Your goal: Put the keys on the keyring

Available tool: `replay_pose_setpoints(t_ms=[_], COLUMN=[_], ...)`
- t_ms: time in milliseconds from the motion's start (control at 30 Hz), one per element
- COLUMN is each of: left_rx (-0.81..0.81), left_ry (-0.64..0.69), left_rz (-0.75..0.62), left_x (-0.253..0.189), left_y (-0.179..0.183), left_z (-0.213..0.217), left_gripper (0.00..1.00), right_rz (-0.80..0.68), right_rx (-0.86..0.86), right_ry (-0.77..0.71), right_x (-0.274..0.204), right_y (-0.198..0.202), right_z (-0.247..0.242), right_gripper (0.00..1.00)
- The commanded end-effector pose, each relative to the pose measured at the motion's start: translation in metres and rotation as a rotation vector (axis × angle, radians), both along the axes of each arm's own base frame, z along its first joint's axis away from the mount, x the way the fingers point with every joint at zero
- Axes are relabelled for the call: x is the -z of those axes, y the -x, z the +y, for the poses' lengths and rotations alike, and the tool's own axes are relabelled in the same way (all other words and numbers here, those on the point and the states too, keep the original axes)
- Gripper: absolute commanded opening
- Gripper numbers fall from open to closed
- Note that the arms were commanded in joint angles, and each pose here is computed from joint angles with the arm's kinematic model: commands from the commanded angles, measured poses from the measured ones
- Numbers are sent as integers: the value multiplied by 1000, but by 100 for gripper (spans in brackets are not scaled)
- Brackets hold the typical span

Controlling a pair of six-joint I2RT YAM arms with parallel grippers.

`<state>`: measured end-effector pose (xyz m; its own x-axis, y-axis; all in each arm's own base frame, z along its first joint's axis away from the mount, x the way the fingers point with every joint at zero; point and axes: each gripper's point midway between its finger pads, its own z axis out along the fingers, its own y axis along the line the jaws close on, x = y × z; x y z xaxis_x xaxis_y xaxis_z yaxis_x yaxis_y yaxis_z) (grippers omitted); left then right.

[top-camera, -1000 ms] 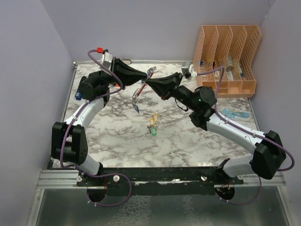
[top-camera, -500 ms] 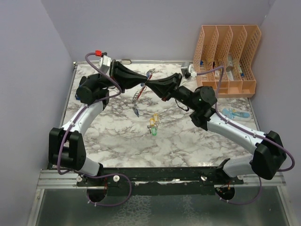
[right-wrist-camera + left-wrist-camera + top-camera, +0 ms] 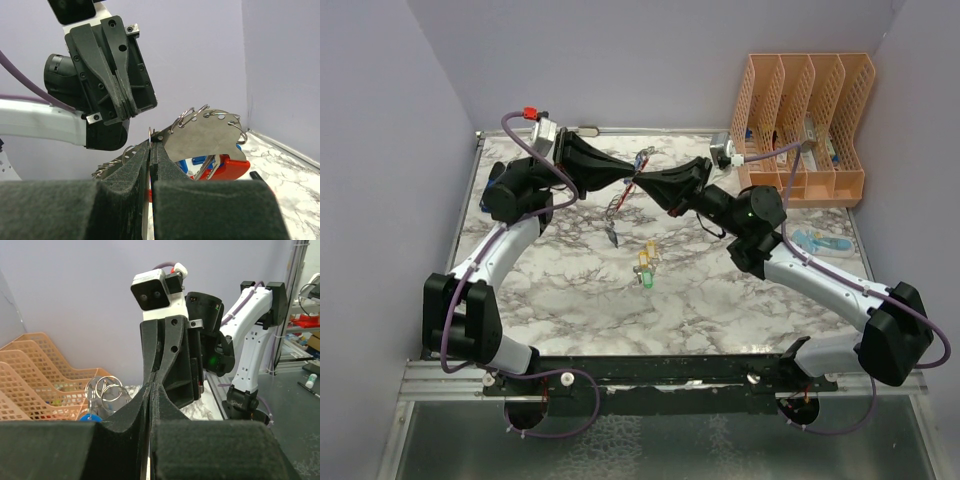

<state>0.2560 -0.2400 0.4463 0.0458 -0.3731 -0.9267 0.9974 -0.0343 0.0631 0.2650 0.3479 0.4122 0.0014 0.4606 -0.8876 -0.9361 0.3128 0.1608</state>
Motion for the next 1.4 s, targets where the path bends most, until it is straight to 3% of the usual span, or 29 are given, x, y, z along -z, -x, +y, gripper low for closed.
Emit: replay_pose_setpoints(t_ms=[0,1367], left_rx=[30,25], left_ry=[79,70], left_rz=[-236,-227], left_x=[-17,-15], left_y=[34,17], left_z=[0,-2], left_gripper=[2,3], right_rz=[-53,-80], right_rx=[-45,-113], right_ry=[-50,-21], right_x=[-20,-17], right_y=[12,30], right_z=[-3,-3], right_gripper=[1,1])
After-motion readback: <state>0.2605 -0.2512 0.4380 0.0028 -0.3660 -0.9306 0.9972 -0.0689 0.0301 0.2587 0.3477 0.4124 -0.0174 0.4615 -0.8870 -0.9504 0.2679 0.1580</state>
